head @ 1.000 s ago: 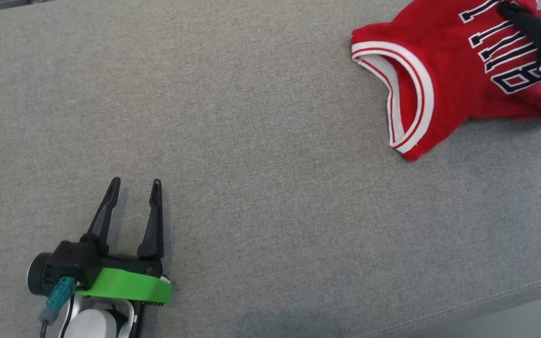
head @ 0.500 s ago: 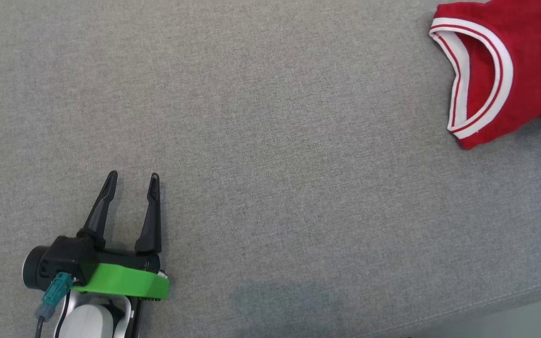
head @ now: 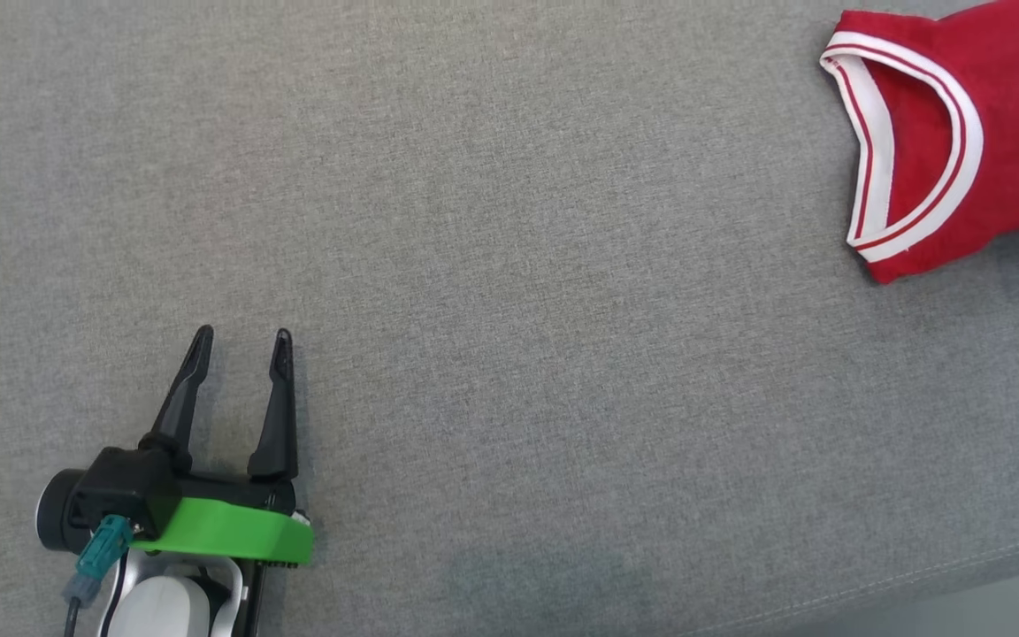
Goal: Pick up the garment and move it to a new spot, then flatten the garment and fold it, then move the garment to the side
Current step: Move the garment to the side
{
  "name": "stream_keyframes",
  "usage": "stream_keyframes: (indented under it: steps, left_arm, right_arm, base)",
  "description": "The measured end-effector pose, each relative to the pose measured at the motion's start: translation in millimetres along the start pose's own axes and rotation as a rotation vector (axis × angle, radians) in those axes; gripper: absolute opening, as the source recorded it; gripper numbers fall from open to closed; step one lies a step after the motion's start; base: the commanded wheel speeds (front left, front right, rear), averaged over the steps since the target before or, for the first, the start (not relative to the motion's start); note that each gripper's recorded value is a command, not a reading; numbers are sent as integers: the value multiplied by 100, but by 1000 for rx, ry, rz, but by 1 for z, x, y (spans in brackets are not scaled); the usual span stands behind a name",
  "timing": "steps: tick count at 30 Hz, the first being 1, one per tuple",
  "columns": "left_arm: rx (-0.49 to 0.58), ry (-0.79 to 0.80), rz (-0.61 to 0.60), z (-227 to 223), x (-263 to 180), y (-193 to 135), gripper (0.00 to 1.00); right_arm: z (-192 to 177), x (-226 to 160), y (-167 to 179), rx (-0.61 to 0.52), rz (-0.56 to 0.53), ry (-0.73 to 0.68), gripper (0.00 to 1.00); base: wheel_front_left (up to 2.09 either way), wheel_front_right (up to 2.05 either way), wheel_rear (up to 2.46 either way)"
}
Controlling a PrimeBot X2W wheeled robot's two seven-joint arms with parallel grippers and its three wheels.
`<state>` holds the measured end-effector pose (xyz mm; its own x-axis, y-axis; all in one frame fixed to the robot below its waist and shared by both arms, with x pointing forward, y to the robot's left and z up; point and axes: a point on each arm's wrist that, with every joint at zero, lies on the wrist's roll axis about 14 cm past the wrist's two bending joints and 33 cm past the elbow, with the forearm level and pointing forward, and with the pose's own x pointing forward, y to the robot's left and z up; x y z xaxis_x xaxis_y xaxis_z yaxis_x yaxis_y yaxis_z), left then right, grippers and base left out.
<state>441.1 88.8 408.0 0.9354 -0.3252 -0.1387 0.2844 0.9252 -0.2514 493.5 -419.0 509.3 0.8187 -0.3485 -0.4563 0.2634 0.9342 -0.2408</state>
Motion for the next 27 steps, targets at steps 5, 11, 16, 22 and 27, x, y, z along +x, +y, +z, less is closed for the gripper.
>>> stream_keyframes:
  steps: [5, 11, 16, 22, 27]
  left_arm:
    - [2, -35, 0, 14, -3, -3, 100]
    - [0, -57, 2, 24, -12, -8, 100]
    - [-9, -77, 30, 31, -24, -7, 100]
    - [-12, -125, 102, 48, -41, 5, 100]
    - [16, -131, 161, 51, -58, 18, 100]
  right_arm:
    - [21, -15, -6, -112, -20, -147, 100]
    - [50, -40, -13, -164, -36, -295, 100]
    - [67, -68, 3, -149, 25, -440, 100]
    - [54, -101, 47, -59, 176, -566, 100]
    - [23, -115, 88, 7, 297, -580, 100]
  base:
    - [0, 0, 0]
    - [0, 0, 0]
    - [0, 0, 0]
    - [0, 0, 0]
    - [0, 0, 0]
